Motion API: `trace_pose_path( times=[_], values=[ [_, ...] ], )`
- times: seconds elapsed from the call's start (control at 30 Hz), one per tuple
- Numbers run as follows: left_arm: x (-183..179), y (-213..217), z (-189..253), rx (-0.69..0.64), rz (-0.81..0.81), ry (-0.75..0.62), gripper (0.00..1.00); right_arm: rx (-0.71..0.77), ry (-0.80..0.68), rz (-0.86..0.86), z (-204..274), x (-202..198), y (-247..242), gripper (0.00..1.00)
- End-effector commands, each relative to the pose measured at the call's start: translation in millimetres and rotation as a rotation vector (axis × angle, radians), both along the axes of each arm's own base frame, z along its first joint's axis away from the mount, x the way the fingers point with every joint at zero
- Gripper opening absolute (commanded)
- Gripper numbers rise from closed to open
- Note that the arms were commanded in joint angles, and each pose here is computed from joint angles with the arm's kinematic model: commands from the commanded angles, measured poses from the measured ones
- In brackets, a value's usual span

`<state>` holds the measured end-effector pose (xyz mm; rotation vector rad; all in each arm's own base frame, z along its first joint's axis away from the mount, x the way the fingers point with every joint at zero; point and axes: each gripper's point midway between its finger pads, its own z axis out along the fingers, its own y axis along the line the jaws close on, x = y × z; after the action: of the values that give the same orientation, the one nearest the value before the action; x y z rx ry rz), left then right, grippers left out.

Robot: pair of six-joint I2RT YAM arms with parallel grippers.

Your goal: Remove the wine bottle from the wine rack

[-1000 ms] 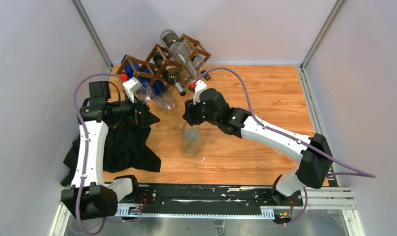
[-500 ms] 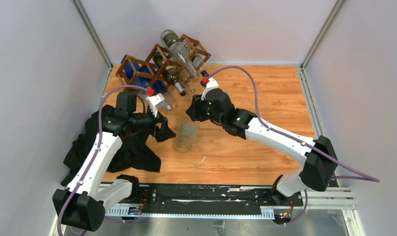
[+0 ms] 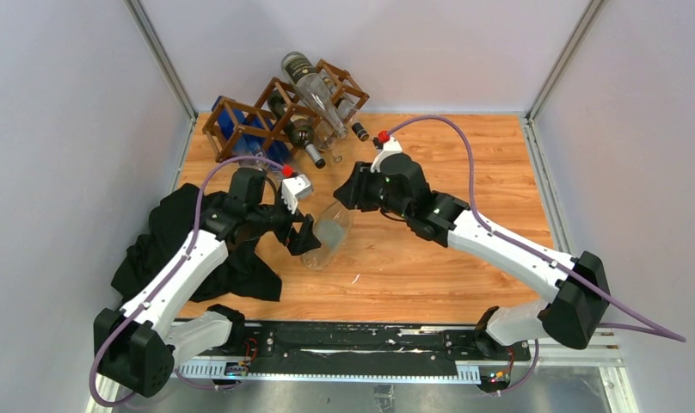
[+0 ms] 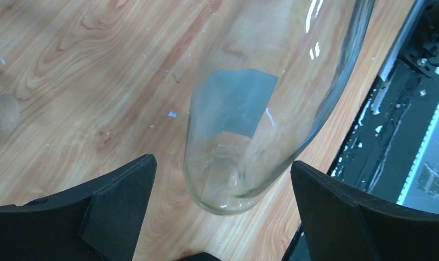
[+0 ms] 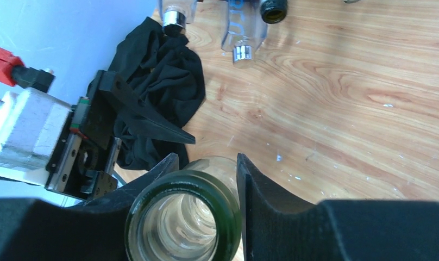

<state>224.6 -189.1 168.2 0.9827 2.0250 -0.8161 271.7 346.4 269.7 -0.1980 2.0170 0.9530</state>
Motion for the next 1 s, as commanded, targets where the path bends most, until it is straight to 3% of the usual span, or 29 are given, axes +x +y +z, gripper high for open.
trace_pose_path(
  times=[0.0, 0.23, 0.5, 0.97],
  values=[
    [12, 4, 6, 0.034, 0.041, -0.05, 1.0, 0.141, -0.123, -0.08, 67, 11, -24, 0.0],
    [3, -1, 32, -0.001, -0.001, -0.047, 1.0, 0.035, -0.173, -0.196, 72, 39, -83, 0.0],
    [10, 9, 49, 0.074, 0.038, 0.005, 1.0, -0.154, -0.294, -0.36, 93, 85, -145, 0.0],
    [35, 33, 92, -0.005, 0.163, 0.001, 1.0, -0.366, -0.456, -0.524, 121, 201, -183, 0.0]
  ],
)
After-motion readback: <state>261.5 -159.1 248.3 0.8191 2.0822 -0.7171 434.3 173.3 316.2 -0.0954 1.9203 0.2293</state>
